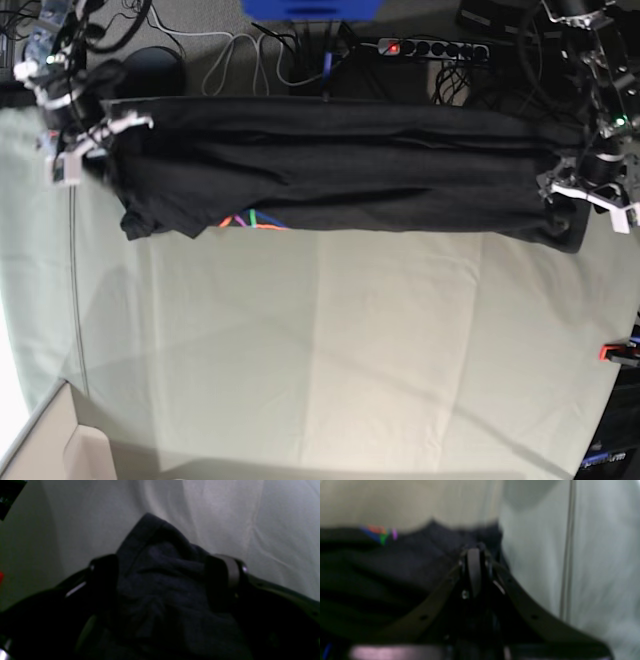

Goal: Layout the t-shirt on the table in an organized manner, then fold the t-shirt properly
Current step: 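Regrasp the folded strip's ends with both grippers, then carry the strip end with the left gripper toward the right gripper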

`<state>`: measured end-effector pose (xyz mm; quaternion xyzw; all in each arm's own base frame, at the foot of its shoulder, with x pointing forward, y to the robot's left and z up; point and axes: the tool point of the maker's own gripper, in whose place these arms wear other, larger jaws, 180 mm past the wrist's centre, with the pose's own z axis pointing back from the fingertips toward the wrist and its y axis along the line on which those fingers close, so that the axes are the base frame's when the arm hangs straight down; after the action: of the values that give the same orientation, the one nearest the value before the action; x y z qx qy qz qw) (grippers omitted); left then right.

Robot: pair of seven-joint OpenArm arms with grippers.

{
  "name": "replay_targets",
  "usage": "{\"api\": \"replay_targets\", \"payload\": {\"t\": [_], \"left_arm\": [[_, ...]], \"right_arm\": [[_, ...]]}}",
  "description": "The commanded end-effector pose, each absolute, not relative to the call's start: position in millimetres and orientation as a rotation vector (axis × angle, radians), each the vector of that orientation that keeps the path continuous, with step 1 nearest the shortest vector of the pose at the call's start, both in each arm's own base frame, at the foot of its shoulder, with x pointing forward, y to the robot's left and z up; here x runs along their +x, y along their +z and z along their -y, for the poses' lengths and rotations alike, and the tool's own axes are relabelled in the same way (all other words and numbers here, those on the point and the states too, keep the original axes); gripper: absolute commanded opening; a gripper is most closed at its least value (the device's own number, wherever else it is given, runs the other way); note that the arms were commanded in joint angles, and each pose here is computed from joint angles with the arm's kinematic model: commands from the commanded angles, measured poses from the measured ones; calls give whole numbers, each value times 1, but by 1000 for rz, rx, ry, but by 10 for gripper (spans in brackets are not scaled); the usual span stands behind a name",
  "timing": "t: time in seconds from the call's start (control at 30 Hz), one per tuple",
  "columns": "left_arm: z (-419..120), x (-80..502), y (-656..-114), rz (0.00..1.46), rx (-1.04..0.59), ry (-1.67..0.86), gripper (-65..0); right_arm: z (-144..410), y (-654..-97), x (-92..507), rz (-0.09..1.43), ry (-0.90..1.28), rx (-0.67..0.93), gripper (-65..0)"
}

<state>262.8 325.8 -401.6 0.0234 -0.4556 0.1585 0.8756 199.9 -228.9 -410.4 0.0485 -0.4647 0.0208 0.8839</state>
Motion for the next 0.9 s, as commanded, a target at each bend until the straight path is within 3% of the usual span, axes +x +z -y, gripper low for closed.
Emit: {"api": "replay_targets", "payload": {"t": [0.0, 0.33, 0.53, 0.6, 0.87], "left_arm": [[-333, 270, -387, 1000, 66, 317, -128], [-345, 265, -401, 955, 76, 334, -128], [-376, 248, -407, 941, 116, 434, -127], [-379, 249, -407, 937, 124, 430, -127], [-378, 252, -436, 867, 88, 469, -127]], "right_arm": [[232, -400, 206, 1020, 38, 104, -650], [245, -430, 188, 941, -35, 107, -649], [243, -432, 186, 938, -41, 112, -465], [241, -433, 185, 937, -47, 117, -431], [234, -434, 184, 938, -64, 130, -426]]}}
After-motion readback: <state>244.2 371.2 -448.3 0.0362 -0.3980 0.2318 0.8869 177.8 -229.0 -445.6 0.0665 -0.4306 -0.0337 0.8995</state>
